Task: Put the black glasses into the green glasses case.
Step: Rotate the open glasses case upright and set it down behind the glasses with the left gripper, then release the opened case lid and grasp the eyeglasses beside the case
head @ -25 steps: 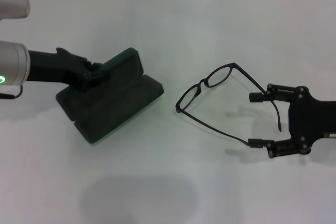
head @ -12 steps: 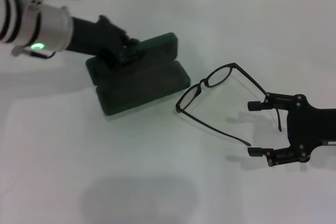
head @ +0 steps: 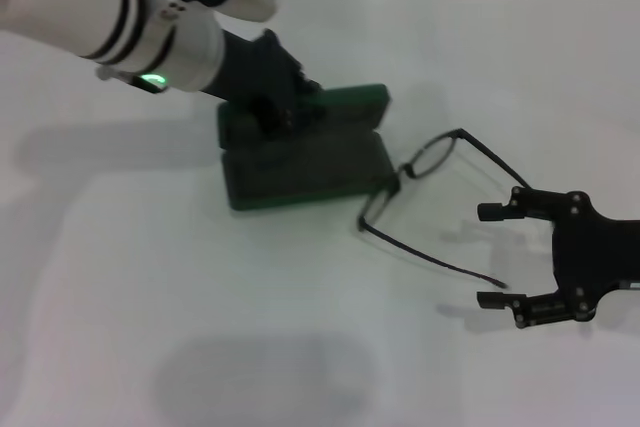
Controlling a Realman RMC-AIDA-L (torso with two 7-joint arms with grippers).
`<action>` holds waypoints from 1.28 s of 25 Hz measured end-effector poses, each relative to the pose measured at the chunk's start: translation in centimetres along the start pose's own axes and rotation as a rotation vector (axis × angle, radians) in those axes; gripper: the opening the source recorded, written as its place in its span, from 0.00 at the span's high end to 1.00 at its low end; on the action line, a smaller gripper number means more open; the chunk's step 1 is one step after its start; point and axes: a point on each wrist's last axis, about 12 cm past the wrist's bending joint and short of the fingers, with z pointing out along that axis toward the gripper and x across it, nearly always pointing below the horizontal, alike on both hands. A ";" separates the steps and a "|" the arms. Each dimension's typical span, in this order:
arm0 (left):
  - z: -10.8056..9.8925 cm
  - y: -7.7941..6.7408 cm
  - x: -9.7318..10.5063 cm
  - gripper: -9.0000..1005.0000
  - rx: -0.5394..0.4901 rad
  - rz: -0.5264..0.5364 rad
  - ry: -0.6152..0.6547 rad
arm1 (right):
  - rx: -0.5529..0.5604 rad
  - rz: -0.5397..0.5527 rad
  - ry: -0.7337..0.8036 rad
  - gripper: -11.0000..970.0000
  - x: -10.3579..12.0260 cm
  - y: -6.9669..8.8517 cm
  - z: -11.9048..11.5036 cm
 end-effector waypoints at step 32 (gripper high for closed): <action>-2.9 -7.9 7.9 0.46 -0.056 -0.541 -0.896 | 0.042 -0.131 -0.029 0.21 -3.9 -3.7 0.5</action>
